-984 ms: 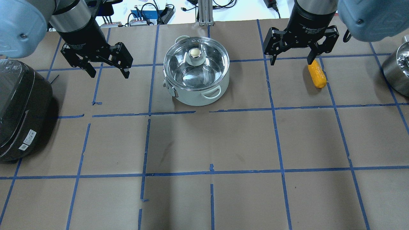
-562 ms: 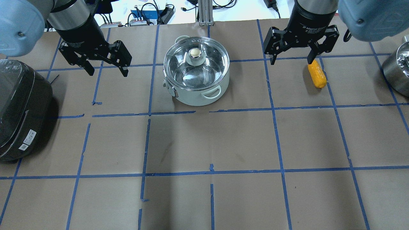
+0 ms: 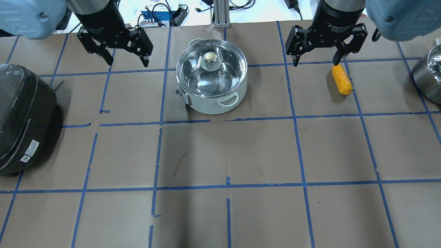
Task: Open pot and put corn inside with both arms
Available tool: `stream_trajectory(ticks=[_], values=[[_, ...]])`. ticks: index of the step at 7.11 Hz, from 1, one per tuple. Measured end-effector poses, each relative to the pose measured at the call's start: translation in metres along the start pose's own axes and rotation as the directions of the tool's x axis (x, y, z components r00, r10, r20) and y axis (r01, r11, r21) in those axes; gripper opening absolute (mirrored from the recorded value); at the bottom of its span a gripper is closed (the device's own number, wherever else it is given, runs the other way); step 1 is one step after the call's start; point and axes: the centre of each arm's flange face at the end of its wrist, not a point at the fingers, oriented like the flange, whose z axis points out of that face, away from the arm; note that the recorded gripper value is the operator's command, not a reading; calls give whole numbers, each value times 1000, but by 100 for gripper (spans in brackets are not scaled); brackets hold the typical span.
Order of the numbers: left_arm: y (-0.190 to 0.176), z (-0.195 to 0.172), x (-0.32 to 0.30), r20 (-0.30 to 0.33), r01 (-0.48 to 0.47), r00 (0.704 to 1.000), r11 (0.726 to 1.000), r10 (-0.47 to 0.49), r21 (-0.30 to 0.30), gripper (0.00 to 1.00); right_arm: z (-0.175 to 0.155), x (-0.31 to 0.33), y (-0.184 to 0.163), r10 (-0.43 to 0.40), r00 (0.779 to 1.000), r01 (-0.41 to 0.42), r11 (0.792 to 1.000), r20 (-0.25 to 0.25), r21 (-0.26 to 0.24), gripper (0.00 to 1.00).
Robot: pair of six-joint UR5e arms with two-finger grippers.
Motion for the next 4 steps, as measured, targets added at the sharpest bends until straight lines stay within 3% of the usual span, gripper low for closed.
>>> stream_trajectory(ticks=[2,4], values=[[-71,30,68,9,-57,998,998,57,10,100,4,33,-34,21,1000,-21,1000,-19,-3,100],[-103,55,107,7,-87,996,996,87,21,100,39,75,-86,-3,1000,2,999,-18,-40,96]])
